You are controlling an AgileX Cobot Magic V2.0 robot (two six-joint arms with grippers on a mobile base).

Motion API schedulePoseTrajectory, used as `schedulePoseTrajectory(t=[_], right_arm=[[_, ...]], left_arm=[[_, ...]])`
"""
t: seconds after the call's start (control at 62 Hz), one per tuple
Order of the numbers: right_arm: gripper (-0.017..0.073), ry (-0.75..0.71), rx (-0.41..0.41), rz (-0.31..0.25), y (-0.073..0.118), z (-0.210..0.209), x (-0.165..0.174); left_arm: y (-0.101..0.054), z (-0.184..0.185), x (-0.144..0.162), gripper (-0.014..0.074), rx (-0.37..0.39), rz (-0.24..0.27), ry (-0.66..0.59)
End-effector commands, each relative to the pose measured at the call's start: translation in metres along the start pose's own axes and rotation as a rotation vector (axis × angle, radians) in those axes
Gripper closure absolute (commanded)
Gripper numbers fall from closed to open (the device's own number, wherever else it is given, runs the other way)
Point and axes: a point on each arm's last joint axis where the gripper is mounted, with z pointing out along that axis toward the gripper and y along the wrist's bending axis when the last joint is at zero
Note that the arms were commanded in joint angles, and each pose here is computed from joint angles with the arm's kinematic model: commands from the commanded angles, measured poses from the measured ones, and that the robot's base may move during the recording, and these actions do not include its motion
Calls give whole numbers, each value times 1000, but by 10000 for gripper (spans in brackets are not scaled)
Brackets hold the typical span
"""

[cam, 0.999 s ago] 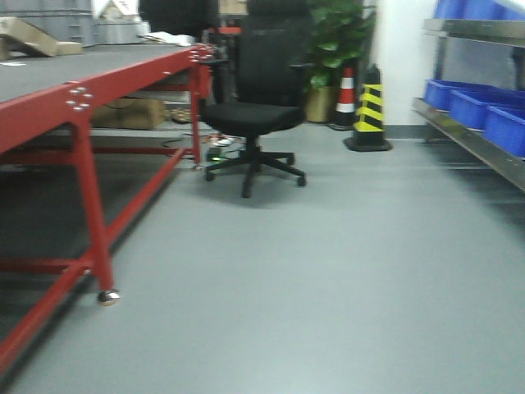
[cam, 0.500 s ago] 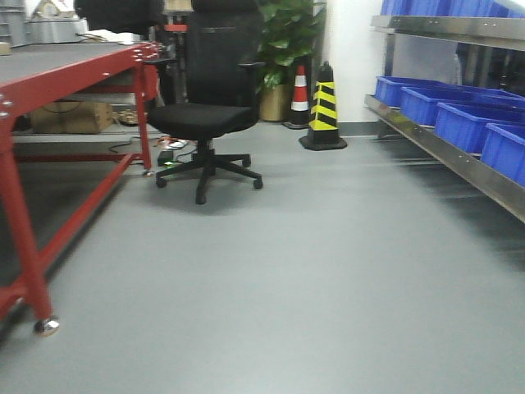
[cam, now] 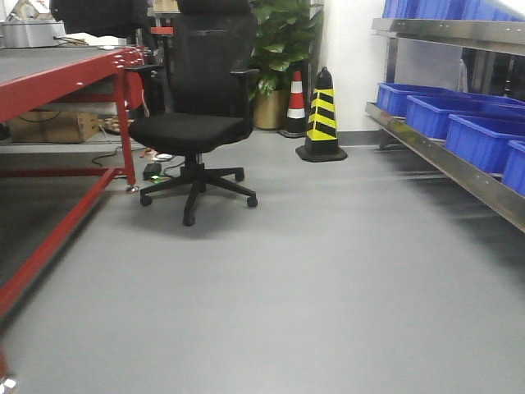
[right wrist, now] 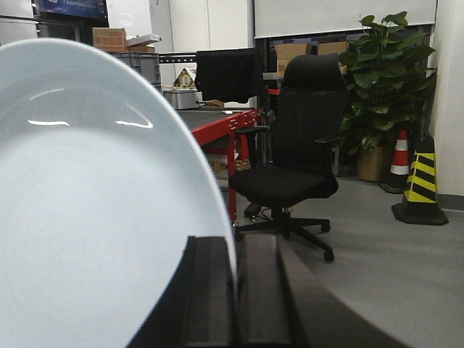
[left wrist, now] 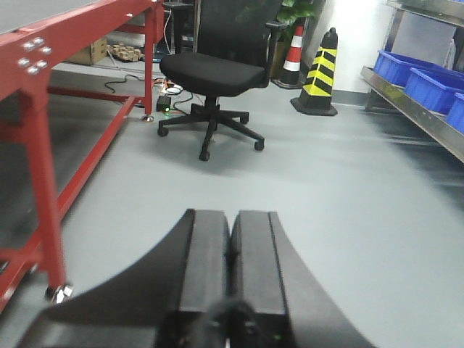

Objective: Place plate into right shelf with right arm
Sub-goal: 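Drive the base to the steel shelf holding the plate in the right gripper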

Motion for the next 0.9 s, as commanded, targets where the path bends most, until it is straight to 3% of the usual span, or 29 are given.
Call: schedulePoseTrajectory(t=[0.0,0.886], right_arm=[[504,-116,19,-1,-1,0,-18],[504,-117,18,-1,-1,0,-18]], left_arm=[[-1,0,-5,640,15,-8,-80],[-1,0,-5,640,15,-8,-80]])
